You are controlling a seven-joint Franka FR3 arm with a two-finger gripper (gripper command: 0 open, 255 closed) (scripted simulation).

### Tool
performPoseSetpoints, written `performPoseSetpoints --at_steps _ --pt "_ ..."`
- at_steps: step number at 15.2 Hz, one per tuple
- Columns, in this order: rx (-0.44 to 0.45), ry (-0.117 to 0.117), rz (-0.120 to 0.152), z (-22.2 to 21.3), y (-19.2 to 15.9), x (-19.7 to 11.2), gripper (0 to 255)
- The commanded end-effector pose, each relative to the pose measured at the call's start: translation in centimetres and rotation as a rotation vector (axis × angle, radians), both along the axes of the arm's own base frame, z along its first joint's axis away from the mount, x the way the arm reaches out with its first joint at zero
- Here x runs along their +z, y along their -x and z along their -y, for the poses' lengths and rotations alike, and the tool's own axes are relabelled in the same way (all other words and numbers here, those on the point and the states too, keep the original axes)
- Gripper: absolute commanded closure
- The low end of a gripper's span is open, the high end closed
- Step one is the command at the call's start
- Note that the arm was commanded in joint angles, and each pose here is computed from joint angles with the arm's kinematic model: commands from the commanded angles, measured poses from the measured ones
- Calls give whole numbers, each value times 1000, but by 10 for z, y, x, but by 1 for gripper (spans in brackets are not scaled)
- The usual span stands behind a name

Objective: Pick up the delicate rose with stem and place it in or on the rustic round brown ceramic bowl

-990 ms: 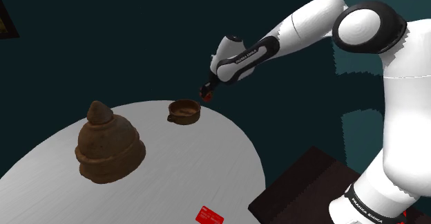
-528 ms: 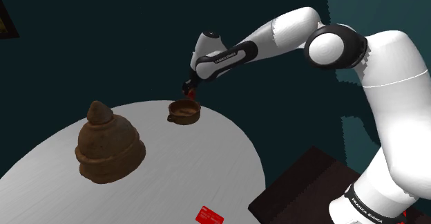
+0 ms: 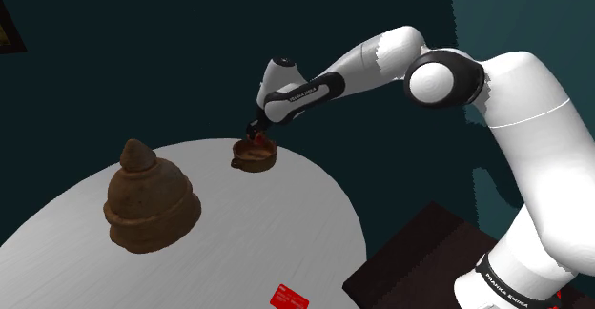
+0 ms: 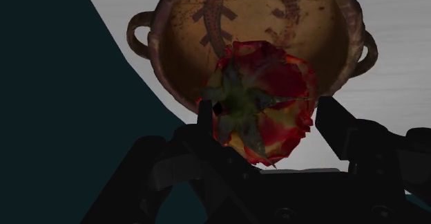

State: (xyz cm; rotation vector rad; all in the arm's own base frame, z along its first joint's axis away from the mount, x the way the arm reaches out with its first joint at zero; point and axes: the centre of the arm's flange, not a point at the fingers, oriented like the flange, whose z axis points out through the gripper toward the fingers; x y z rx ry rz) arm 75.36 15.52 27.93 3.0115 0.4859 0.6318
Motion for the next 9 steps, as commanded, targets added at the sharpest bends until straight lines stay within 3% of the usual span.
performPoseSetpoints --at_steps 1,9 --pt "0 0 1 0 0 -9 255" --pt "0 0 1 0 0 -39 255"
